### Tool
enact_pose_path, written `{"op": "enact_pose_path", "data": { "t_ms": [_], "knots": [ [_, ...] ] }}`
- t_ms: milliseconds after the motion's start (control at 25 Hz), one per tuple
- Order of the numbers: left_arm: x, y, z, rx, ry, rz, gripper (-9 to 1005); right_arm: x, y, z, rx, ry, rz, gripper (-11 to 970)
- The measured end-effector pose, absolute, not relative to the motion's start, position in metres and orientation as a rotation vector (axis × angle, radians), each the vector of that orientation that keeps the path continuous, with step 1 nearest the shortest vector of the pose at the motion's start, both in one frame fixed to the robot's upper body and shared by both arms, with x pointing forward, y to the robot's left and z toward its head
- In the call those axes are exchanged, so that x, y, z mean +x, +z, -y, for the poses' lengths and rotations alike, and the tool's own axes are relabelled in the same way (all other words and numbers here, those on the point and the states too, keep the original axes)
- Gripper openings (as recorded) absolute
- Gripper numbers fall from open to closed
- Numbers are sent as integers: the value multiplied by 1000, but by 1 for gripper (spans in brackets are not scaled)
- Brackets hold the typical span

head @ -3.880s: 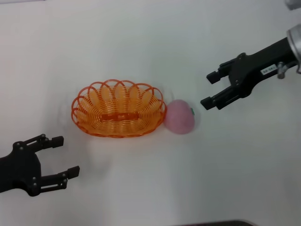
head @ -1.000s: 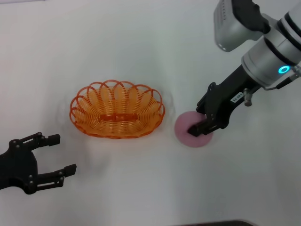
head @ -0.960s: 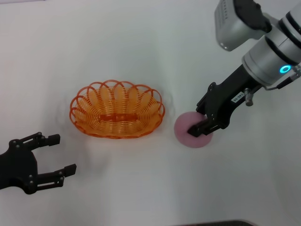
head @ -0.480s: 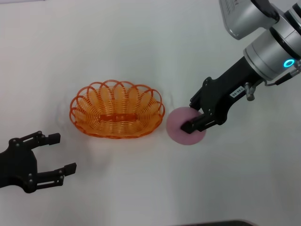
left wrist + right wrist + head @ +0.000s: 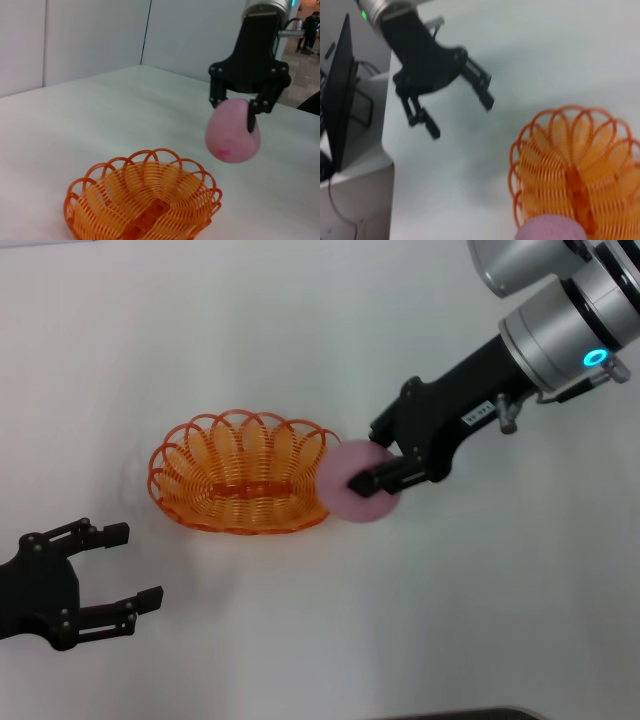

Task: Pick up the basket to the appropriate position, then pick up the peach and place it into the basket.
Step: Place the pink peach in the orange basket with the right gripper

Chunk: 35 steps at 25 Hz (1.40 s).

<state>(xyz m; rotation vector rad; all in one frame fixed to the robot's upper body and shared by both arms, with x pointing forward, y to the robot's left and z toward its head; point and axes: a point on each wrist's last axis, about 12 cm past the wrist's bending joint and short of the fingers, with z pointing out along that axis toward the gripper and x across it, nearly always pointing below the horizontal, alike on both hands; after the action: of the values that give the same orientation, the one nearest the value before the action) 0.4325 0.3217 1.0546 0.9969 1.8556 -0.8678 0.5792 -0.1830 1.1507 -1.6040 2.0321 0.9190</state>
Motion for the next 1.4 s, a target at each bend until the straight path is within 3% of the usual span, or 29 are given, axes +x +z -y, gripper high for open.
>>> {"op": "enact_pose_path", "data": {
  "t_ms": [1360,1400],
  "knots": [
    [430,1053,-322,987,-875,-1861,860,591,1119,159,-1488,806,-1959,364],
    [430,1053,-322,987,-875,-1861,860,591,1119,159,-1483,803,-1962,403]
  ]
}}
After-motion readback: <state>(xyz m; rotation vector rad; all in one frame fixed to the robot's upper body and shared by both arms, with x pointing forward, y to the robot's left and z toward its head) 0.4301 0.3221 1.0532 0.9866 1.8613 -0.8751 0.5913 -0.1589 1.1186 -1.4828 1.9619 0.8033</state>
